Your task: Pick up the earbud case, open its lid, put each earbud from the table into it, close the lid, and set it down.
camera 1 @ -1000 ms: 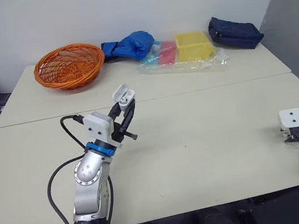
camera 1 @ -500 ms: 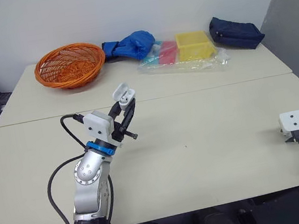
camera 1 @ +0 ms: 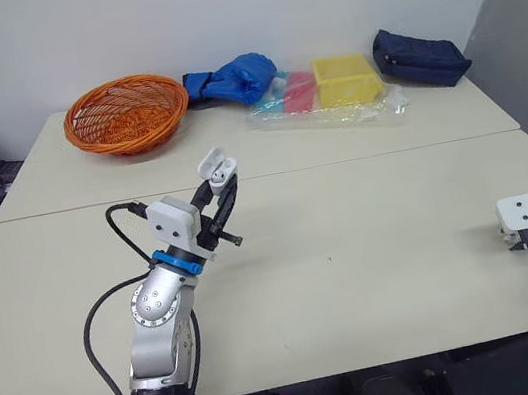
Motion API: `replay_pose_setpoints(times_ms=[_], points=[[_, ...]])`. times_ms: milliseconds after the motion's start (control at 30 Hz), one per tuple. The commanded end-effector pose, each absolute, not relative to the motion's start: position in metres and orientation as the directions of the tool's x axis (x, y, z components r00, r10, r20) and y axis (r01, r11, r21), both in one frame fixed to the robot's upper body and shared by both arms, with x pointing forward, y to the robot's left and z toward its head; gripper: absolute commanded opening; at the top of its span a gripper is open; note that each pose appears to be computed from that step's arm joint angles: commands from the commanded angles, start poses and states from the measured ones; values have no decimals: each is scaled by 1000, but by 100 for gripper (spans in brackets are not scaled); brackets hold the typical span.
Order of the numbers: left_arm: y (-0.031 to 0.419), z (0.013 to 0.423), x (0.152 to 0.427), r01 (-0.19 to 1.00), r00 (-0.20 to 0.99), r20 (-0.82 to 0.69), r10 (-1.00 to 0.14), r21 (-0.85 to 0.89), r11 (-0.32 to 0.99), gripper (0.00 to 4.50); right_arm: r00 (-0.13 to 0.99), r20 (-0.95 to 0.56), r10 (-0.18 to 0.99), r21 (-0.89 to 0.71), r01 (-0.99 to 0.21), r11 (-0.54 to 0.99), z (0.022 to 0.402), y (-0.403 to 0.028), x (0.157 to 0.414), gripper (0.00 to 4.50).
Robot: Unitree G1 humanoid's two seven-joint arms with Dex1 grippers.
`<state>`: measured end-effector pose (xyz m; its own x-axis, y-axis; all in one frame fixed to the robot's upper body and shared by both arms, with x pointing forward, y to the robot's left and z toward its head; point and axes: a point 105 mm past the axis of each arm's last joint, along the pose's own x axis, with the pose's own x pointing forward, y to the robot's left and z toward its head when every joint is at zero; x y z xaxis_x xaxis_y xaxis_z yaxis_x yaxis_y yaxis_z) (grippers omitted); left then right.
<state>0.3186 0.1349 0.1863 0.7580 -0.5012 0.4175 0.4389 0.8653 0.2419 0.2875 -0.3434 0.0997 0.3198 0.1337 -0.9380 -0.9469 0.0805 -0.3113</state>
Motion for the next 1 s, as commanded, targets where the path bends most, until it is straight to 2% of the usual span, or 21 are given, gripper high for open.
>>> replay_pose_setpoints(times_ms=[33,1000], points=[[131,197,318,432,731,461,-502,257,865,79,310,-943,125,-300,-950,88,106,-348,280,172],[123,194,322,454,717,472,-513,242,857,79,335,-935,114,-322,-940,117,123,-351,266,172]])
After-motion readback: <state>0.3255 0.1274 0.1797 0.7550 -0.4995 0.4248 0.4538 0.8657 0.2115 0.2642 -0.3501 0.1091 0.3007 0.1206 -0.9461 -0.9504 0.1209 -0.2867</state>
